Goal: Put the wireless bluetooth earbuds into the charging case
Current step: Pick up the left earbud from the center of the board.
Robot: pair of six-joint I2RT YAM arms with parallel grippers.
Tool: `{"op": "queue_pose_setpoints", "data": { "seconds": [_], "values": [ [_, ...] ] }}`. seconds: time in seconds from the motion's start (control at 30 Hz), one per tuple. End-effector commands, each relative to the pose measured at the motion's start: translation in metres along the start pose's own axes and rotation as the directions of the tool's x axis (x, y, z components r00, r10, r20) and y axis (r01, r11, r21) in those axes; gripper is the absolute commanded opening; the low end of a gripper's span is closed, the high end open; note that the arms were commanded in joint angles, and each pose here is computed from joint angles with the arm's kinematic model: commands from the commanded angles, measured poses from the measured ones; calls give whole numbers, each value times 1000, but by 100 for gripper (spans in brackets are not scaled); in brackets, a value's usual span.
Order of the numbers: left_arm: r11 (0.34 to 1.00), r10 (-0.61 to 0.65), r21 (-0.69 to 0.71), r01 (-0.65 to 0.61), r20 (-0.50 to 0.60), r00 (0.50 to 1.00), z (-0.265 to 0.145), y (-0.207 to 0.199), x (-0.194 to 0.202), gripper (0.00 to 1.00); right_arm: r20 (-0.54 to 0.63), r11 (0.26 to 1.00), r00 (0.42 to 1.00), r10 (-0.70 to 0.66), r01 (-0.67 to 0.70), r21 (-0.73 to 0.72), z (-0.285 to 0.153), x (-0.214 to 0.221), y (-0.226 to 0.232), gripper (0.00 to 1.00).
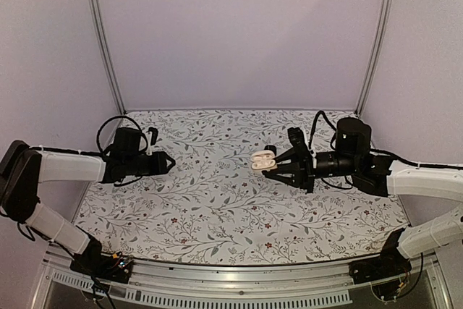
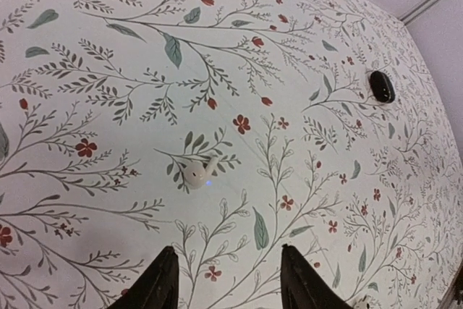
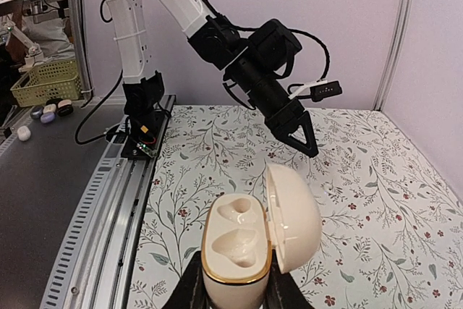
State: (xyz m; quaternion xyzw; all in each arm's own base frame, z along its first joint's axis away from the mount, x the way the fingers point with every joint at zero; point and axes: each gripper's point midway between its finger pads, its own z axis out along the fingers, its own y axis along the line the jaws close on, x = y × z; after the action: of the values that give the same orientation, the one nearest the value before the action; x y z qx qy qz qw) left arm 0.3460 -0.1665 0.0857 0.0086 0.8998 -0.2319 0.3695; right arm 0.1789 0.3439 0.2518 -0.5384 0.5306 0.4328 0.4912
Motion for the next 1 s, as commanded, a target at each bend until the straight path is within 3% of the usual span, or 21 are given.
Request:
{"op": "queue_pose_setpoints", "data": {
  "seconds": [0.0, 0.2, 0.43, 0.6, 0.73, 0.83, 0.97],
  "values": [
    [981, 101, 170, -96, -19, 995, 2, -43, 8, 47, 19, 1000, 1000, -18, 18, 14, -3, -5, 2, 0],
    [898, 350, 326, -294, -128, 928, -2, -107, 63, 48, 14, 1000, 1000, -7, 7, 21, -3, -3, 1, 0],
    [880, 394, 374, -293, -231, 889, -11, -119, 116, 47, 10, 999, 1000, 22, -22, 29, -3, 2, 0, 0],
    [909, 368, 307, -282, -277, 887, -11, -106, 131, 42, 14, 999, 999, 34, -35, 40, -5, 5, 1, 0],
    [960, 265, 151, -236, -222, 938, -10, -79, 104, 39, 12, 998, 999, 48, -48, 45, -5, 10, 1, 0],
    [992, 111, 72, -101, -146, 983, -10, -53, 64, 40, 14, 997, 998, 63, -63, 47, -5, 13, 1, 0],
    [999, -22, -28, 22, -13, 1000, -12, -18, 12, 41, 23, 996, 997, 73, -74, 52, -5, 14, 1, 0]
  ]
}}
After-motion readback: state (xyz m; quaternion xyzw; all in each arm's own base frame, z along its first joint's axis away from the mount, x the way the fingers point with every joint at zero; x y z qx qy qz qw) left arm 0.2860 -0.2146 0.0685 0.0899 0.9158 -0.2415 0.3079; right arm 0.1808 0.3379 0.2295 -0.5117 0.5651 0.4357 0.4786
